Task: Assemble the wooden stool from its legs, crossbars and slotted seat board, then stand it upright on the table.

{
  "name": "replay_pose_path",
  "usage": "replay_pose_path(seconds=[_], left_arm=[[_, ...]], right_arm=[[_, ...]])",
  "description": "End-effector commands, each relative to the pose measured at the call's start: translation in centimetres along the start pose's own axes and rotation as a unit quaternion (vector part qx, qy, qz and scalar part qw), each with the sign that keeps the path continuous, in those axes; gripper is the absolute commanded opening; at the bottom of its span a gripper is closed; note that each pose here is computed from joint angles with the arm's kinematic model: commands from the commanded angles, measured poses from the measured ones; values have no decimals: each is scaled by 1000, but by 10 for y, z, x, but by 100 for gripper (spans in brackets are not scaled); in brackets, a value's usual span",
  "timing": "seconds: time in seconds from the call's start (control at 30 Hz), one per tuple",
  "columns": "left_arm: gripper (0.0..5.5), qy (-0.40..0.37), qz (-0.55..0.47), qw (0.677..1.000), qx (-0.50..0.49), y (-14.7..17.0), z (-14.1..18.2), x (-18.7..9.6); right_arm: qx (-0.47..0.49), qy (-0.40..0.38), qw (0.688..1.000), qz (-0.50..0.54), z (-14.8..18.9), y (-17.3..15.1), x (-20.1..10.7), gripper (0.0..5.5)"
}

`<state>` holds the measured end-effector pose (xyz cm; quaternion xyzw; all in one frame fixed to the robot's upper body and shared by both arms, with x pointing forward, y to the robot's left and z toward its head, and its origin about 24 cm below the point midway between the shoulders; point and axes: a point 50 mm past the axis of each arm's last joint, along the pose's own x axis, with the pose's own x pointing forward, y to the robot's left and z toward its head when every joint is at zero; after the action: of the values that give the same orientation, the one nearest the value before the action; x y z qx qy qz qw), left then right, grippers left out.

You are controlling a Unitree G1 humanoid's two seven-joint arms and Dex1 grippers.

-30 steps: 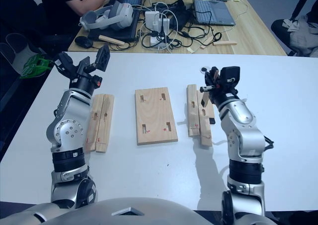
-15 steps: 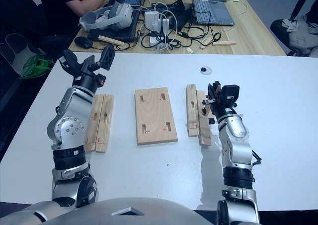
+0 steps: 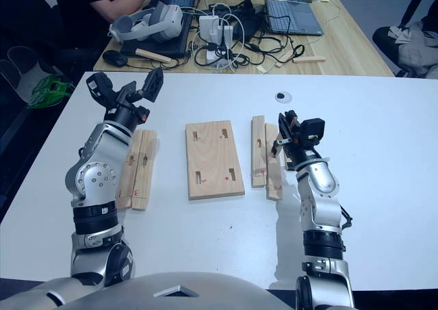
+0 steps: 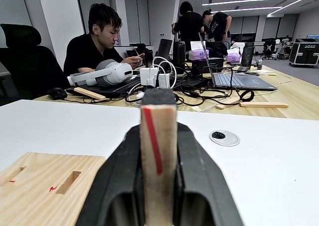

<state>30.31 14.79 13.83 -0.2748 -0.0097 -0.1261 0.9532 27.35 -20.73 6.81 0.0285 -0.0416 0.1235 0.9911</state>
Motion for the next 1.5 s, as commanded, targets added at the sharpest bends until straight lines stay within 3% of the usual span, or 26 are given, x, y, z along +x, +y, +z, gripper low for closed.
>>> replay_pose_path(seconds=[0.03, 0.3, 0.5, 0.63, 1.03, 1.4, 1.5], left_arm=[[540, 10, 10, 1000, 1, 4, -2, -1], [540, 15, 16, 1000, -6, 7, -1, 2], [540, 14, 25, 1000, -10, 11, -2, 4], [540, 14, 25, 999, -12, 11, -2, 5], [540, 19, 32, 999, -20, 15, -3, 6], [540, 19, 39, 999, -28, 16, -5, 6], [540, 24, 53, 997, -56, 21, -9, 6]], right_arm=[[19, 12, 1000, -12, -7, -3, 3, 39], [64, 63, 995, -53, -34, -16, -4, 39], [-82, 75, 992, -62, -33, -39, 4, 39], [-130, 87, 986, -64, -41, -47, 10, 39], [68, 22, 988, -134, -64, -34, -10, 38], [35, 64, 991, -115, -67, -36, -9, 38], [8, 38, 993, -114, -49, -40, -1, 109]])
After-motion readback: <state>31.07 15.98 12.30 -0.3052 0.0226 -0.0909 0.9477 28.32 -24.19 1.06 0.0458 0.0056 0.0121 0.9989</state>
